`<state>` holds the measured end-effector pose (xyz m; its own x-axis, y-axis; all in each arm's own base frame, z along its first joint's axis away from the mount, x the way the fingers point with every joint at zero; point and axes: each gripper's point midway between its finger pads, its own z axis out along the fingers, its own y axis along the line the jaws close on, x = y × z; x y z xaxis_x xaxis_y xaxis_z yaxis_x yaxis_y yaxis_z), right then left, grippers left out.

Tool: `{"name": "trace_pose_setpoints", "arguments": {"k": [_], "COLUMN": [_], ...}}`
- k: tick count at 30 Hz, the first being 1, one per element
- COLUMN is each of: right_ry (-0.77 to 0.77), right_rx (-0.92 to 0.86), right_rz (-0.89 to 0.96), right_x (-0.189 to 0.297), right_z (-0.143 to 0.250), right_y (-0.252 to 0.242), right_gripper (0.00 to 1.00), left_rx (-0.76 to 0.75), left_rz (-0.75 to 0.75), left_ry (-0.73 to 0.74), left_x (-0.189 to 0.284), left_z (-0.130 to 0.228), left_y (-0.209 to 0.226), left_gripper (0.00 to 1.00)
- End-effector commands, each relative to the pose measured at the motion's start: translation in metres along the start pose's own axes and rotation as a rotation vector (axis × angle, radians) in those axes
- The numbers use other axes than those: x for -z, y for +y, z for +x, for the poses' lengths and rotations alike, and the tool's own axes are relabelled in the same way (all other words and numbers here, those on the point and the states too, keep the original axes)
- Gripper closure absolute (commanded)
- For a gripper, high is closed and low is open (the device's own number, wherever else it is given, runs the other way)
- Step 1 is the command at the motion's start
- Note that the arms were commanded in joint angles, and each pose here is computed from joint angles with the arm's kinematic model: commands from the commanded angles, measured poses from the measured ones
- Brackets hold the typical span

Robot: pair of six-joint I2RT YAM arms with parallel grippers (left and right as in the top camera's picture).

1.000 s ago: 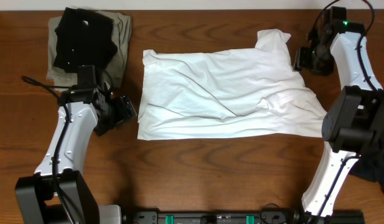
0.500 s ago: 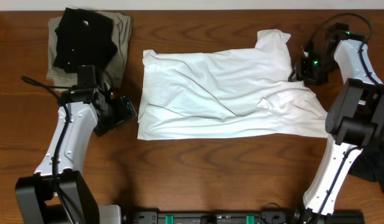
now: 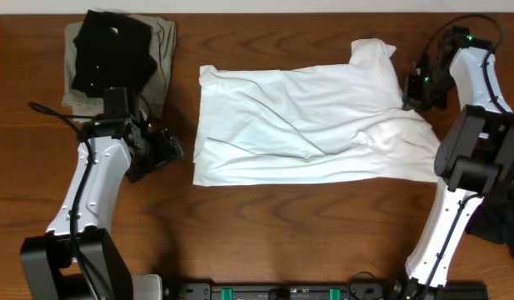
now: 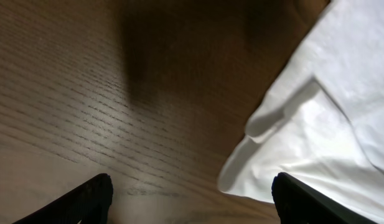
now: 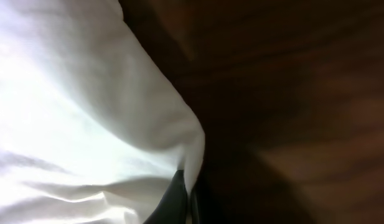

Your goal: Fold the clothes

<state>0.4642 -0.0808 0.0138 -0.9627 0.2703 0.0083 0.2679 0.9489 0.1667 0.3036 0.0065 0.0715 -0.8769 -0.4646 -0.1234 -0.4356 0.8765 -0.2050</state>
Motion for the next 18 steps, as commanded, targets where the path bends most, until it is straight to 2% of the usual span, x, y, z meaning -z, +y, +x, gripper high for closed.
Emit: {"name": "trace_pose_setpoints", "arguments": {"k": [1,7,12,13,15,18], "right_ry": [-0.044,-0.076,-0.131,-0.141,-0.143,-0.142], "right_rx": [-0.05,-0.056,-0.136,-0.145,-0.137,-0.126], "right_rz": [0.087,0.209,0.463,0.498,0.52,0.518], "right_x": [0.015,0.041,0.066,0.069,0.07,0.069], "right_z": [-0.011,-0.016,-0.017,-0.017,-0.016,-0.016], "right_y": [-0.008,-0.007,-0.028,-0.03,-0.029,-0.023], "right_gripper": [0.99,0.97,0.87,0.81,0.75,0.74], "left_rx": [0.009,0.009,0.008,0.008,0.009,0.008], "left_rz": [-0.017,-0.014,-0.014,-0.014,-0.014,-0.013], "left_ry": [0.006,0.0,-0.001,0.0,-0.001,-0.003], "left_x": [-0.002,-0.002,-0.002,-0.002,-0.002,-0.002], "left_z": [0.001,-0.001,-0.001,-0.001,-0.001,-0.001], "left_y": [0.005,0.004,0.004,0.004,0.004,0.004], "left_gripper": [0.16,0.16,0.16,0.16,0.16,0.16]}}
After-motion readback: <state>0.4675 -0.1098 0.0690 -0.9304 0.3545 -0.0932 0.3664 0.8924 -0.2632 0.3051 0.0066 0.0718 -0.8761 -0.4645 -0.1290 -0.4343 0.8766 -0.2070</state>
